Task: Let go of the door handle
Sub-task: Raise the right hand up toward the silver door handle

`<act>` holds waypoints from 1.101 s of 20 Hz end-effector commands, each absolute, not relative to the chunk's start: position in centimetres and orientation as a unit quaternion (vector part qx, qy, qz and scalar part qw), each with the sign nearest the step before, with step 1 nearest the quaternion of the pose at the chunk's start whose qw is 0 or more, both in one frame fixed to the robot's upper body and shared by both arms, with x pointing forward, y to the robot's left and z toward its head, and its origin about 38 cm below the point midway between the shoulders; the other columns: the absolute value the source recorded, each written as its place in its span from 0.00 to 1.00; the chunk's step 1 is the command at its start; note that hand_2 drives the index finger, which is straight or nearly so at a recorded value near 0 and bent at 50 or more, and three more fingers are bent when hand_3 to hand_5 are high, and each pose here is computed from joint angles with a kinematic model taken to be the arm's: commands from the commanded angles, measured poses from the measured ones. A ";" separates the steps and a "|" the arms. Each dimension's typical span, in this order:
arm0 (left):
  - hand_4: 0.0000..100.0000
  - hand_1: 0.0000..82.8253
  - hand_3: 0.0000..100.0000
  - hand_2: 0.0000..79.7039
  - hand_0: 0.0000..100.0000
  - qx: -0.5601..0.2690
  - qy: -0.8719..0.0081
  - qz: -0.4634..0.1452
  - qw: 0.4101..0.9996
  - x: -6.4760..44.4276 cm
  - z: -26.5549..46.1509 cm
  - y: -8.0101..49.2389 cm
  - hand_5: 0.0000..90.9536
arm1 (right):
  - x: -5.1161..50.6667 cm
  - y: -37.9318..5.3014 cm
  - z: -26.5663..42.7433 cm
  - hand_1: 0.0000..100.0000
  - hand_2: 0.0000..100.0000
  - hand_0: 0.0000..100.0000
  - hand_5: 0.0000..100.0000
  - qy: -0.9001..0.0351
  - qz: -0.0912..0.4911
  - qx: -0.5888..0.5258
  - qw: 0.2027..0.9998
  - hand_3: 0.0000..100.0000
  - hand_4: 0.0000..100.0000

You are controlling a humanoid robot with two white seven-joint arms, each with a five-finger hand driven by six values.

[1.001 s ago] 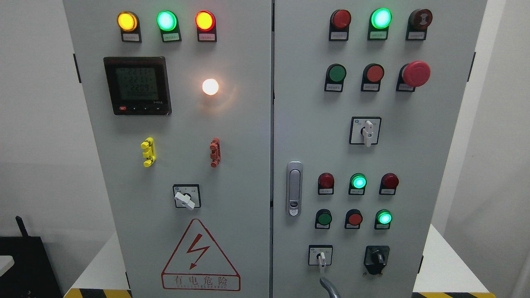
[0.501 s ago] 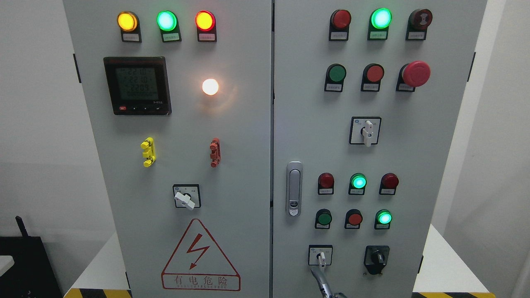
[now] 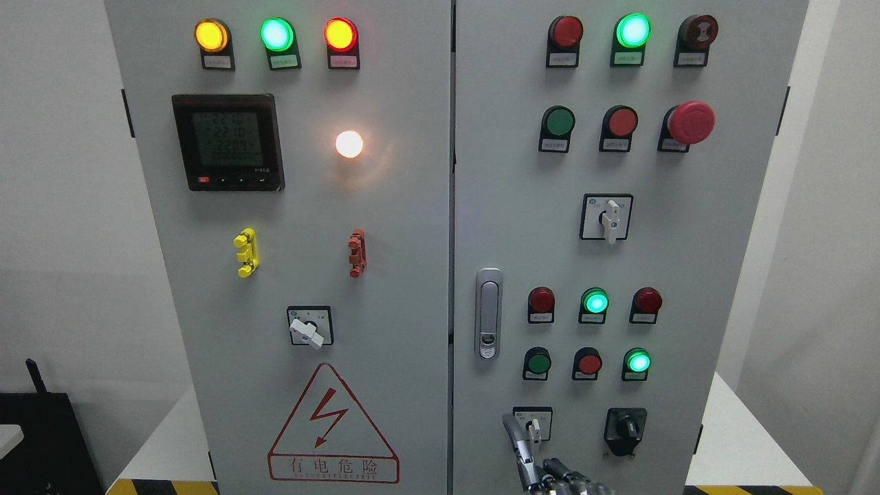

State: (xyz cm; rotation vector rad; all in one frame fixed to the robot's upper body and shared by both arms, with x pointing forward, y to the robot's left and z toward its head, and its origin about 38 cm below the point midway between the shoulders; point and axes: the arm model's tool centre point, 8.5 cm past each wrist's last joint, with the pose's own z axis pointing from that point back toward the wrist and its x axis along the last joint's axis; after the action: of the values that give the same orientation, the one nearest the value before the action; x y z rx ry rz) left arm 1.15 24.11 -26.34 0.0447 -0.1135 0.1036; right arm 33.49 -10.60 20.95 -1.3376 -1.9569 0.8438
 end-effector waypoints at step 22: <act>0.00 0.47 0.00 0.00 0.12 0.021 -0.057 0.053 0.997 0.2 -26.4 24.0 0.00 | 38.5 -9.2 21.8 0.18 0.00 0.38 0.98 -0.712 0.338 -0.527 0.319 1.00 0.88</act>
State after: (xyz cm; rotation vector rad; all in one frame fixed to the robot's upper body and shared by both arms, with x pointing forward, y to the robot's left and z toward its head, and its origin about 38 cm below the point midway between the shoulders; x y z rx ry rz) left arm 1.14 24.12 -26.34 0.0447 -0.1135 0.1036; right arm 37.64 -9.25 21.95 -1.3842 -1.8888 0.8832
